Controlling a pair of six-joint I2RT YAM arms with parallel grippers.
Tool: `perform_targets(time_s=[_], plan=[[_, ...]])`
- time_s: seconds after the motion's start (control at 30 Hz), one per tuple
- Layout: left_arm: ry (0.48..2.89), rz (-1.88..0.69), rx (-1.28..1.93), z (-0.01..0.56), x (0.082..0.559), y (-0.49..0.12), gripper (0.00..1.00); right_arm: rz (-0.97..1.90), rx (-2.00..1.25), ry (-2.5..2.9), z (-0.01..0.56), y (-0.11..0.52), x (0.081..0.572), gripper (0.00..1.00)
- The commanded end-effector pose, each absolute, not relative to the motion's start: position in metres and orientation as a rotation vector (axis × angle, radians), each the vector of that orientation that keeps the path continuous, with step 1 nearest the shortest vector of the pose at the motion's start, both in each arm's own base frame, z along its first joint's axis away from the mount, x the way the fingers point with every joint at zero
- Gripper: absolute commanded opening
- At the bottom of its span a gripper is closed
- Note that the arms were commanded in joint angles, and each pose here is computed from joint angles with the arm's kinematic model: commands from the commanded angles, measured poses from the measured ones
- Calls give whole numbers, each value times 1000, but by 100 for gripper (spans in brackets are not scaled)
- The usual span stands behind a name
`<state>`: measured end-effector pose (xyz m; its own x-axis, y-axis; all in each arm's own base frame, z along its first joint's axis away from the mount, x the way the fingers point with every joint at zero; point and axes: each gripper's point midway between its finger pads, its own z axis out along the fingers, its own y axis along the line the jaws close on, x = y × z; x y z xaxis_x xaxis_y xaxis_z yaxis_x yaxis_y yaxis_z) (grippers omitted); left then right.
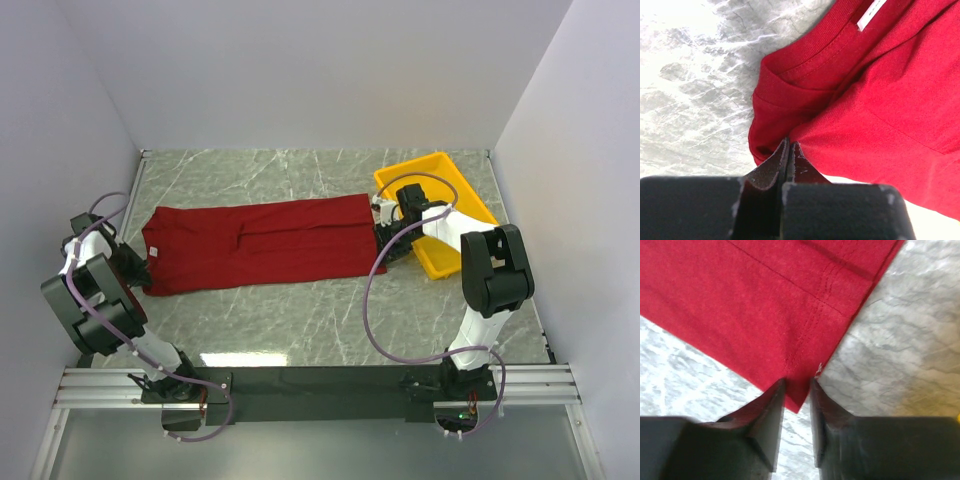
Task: Fold and stack the t-shirts
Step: Fold the tshirt
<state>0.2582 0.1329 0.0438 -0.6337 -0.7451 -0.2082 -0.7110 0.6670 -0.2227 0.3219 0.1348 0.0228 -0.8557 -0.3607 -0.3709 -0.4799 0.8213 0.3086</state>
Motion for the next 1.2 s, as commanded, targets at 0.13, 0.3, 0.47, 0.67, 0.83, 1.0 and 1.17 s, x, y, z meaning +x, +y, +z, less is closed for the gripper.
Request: perform_targets(time_s=[0.13,0.3,0.47,0.67,0.83,1.0,1.17], plan=[[2547,-89,-1145,60,261,144,1,644,-633,2720,29,140,312,10],[2551,-38,-1179,59,254,148,1,557,-609,2715,29,131,316,0],[2562,25,-1229,54,245,151,1,452,-586,2716,27,119,322,0],[2590,-26,-1224,48,247,146,1,477,-608,2701,29,122,322,10],[2547,-80,-1197,65,260,145,24,500,-648,2616,51,127,328,50],[2392,13,-1163,118,278,166,45,560,-731,2523,79,138,336,57],[2269,-58,-1070,157,304,167,51,689,-868,2385,107,158,339,58]])
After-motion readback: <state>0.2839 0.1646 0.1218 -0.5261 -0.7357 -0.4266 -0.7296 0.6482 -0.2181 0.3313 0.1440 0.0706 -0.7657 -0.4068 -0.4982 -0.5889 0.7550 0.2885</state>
